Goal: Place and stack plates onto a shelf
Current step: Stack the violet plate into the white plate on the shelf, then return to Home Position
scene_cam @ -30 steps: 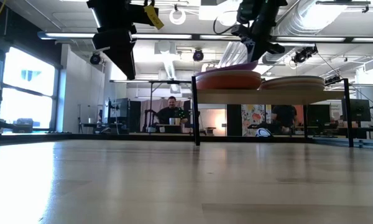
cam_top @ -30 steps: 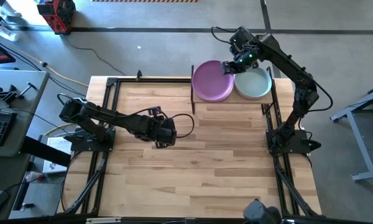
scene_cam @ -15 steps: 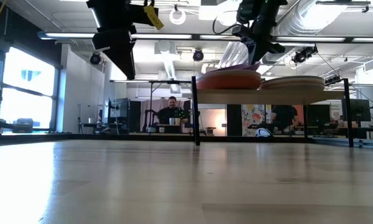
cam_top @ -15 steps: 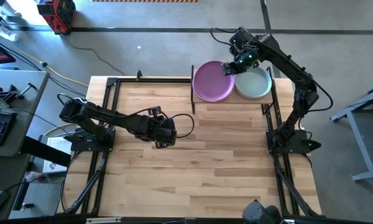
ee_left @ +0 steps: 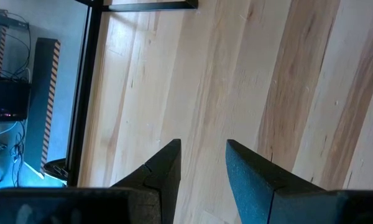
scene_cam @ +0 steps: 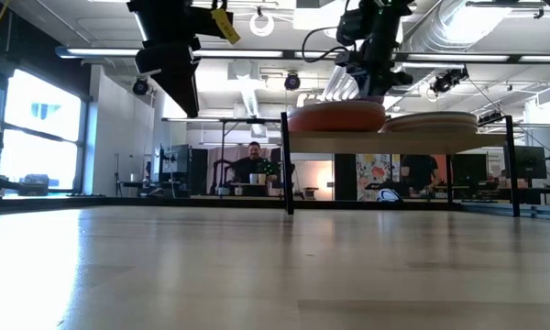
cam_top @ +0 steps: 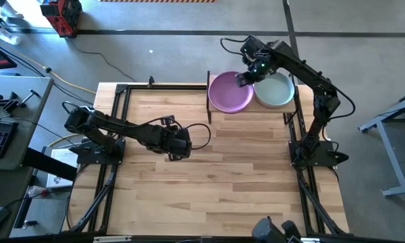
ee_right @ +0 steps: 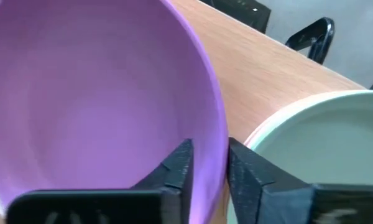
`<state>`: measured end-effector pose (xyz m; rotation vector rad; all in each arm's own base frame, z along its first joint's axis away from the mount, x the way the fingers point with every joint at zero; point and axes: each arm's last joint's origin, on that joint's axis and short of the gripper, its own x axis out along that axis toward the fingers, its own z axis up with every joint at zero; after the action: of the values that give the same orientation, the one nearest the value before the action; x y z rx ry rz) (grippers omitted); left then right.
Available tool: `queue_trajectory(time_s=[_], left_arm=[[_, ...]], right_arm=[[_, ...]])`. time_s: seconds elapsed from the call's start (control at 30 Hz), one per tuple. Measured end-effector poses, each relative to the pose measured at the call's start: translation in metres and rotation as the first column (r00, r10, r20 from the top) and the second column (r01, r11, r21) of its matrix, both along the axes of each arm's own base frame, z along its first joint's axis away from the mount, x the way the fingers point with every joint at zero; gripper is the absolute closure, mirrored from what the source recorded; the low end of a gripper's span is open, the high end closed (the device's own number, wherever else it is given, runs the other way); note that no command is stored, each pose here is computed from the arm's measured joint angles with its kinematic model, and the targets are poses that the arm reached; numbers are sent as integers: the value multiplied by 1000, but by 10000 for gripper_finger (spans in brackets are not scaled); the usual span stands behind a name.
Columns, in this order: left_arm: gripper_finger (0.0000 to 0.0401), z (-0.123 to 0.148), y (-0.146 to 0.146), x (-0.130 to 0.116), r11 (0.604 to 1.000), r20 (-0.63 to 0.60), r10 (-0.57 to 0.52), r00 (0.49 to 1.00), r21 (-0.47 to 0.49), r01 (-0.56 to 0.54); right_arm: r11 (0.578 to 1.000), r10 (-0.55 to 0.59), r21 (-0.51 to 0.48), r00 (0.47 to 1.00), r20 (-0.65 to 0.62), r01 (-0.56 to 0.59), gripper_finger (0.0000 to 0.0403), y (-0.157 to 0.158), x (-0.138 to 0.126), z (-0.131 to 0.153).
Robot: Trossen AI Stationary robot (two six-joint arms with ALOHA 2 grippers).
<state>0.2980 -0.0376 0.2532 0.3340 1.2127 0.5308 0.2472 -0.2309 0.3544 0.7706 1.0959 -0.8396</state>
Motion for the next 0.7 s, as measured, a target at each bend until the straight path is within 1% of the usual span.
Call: queue_trajectory(time_s=[0.1,0.2,0.5,0.6,0.7], left_arm=[[284,0,0,0,1000,-1,-2,1000,1,2],[284,0,0,0,1000,-13,-18,1000,6,18],[284,0,0,0,1000,-14,-20,1000,6,20],[284,-2,0,-1,1000,-27,-27,999,10,27],[284,-14,1,-6,999,-83,-40,996,21,42]], right_arm=[[1000,-2,-9,1000,5,2,315,0,0,1],[1000,-5,-16,1000,2,5,306,-1,0,1],[1000,-6,-21,1000,13,6,304,-2,-5,8],[999,45,-19,998,52,-44,304,2,-5,15],[994,106,-27,991,79,-104,304,12,-5,24]])
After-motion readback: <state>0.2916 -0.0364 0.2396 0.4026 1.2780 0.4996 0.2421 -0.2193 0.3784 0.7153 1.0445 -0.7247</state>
